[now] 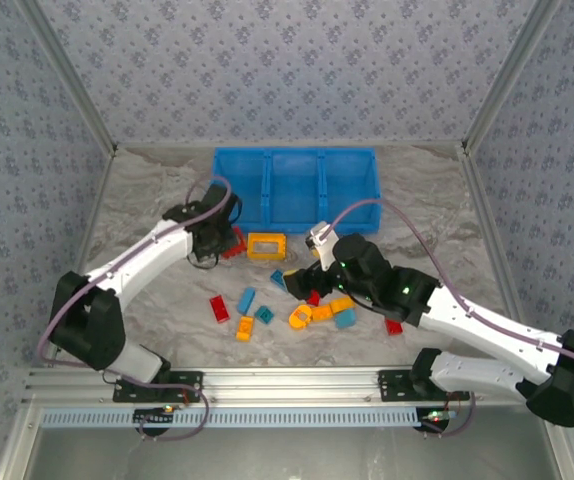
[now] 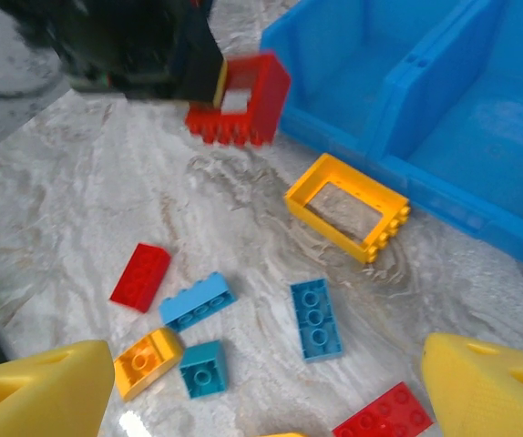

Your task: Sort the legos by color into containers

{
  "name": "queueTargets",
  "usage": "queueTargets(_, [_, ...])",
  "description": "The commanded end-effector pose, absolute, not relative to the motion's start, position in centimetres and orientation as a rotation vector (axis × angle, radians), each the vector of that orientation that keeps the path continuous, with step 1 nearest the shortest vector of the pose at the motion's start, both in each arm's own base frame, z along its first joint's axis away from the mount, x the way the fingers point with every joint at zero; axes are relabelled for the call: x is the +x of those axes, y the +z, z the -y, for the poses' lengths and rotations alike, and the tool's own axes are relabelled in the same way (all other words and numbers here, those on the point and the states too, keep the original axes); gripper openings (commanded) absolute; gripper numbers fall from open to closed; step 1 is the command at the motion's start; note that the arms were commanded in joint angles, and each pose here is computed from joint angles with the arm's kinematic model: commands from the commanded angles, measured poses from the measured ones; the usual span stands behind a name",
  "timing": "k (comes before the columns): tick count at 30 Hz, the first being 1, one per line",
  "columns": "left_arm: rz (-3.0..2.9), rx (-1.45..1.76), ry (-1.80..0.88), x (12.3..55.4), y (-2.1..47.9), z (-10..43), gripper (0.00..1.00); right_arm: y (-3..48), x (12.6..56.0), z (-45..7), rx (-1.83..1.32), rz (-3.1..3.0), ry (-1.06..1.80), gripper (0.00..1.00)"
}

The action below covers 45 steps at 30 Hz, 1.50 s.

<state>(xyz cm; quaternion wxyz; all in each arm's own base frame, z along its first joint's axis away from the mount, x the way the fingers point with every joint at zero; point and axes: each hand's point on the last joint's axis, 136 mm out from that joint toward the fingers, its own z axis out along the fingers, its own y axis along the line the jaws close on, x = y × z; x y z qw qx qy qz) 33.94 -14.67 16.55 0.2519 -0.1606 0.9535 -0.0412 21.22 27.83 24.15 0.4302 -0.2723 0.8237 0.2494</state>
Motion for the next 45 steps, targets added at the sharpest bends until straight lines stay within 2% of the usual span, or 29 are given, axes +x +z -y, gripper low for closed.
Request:
queueTargets(1, [-2.597,-0.232,0.106,36.6,18.2,14.0,0.00,26.1,23.2,-26.9,-0.553,-2.037,0.544,0.90])
queueTargets(5, [-2.607,-0.181,0.225,41.5,18.4,13.6,0.00,26.8,24.7,-26.6,-0.495,-2.042,0.486,0.90])
queueTargets(10, [-2.641,-0.141,0.236,46.0,17.1,14.0,0.00,28.1,26.3,-26.7,-0.426,-2.017,0.460,0.91])
queueTargets(16, [-2.702,-0.072,0.209,48.6,14.0,15.5,0.00,28.8,27.3,-28.2,-0.415,-1.997,0.490,0.91])
queueTargets(23, [-2.778,-0.061,0.120,49.3,10.2,17.0,0.00,28.5,27.4,-30.3,-0.434,-1.995,0.516,0.90])
queueTargets(36, [-2.867,-0.040,0.087,48.6,6.9,17.0,0.00,27.1,26.8,-32.9,-0.473,-2.010,0.487,0.91])
queueTargets(39, [-2.873,-0.040,0.085,48.5,6.9,17.0,0.08,25.5,27.1,-32.9,-0.475,-2.038,0.458,0.91])
queueTargets(45, [-2.857,-0.031,0.091,48.4,8.0,16.7,0.13,23.4,27.4,-33.0,-0.459,-2.092,0.431,0.89])
